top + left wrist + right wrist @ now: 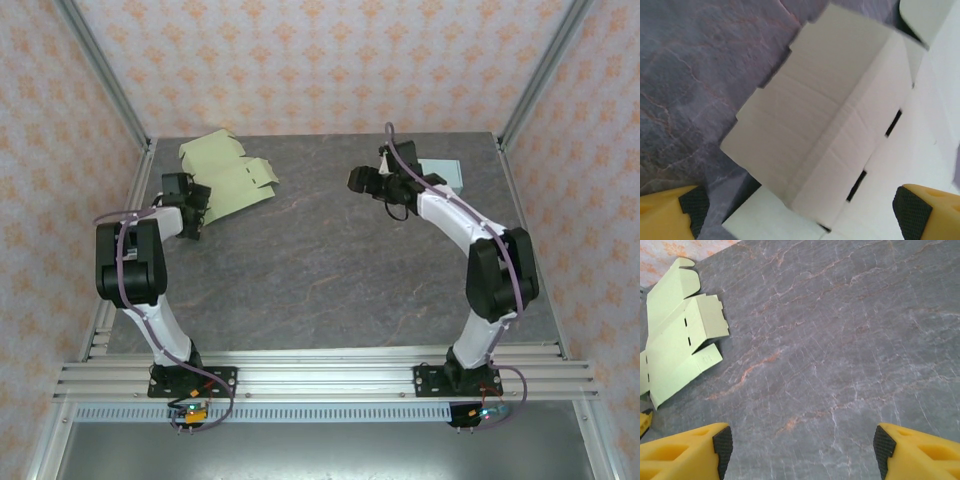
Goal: Fold the paper box
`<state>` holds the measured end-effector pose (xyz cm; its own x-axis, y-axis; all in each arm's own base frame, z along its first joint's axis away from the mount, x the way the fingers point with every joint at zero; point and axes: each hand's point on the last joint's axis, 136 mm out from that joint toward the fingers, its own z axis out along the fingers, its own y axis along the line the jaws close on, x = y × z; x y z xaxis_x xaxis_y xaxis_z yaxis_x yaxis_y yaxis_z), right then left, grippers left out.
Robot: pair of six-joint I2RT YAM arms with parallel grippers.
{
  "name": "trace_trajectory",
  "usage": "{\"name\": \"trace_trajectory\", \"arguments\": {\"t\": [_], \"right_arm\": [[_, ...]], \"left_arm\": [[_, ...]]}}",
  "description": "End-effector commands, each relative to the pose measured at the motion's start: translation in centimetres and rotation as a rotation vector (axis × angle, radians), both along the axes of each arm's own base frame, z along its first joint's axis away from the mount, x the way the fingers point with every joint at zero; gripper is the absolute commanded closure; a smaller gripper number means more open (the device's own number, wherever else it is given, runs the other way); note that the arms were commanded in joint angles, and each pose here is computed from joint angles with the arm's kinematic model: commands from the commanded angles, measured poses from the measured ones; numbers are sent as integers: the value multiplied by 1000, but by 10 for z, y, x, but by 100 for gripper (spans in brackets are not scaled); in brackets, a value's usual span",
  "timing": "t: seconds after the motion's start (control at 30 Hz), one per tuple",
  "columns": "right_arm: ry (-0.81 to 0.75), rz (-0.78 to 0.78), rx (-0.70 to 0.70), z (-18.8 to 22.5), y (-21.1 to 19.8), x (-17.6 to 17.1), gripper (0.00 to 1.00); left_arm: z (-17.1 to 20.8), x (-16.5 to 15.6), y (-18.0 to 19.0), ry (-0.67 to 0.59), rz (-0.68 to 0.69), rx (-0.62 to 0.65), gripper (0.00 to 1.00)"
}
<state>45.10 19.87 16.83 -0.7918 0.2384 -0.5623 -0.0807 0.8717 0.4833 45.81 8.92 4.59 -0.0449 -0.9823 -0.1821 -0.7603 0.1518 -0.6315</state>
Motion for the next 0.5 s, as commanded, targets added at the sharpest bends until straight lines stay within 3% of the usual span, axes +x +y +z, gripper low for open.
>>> {"name": "trace_trajectory", "arguments": {"t": [0.0,0.23,0.37,0.47], "right_arm": [[-19,-6,-29,4,-7,-9,24],[-16,1,-8,9,-3,-6,24],[-17,5,2,10,0,-2,24],[-16,10,35,13,5,-1,24]], "left_arm": [[21,35,19,-227,177,-56,0],[16,39,23,-208,193,-57,2],[0,37,25,-176,192,-64,17],[-3,35,26,-188,206,-84,20]]}}
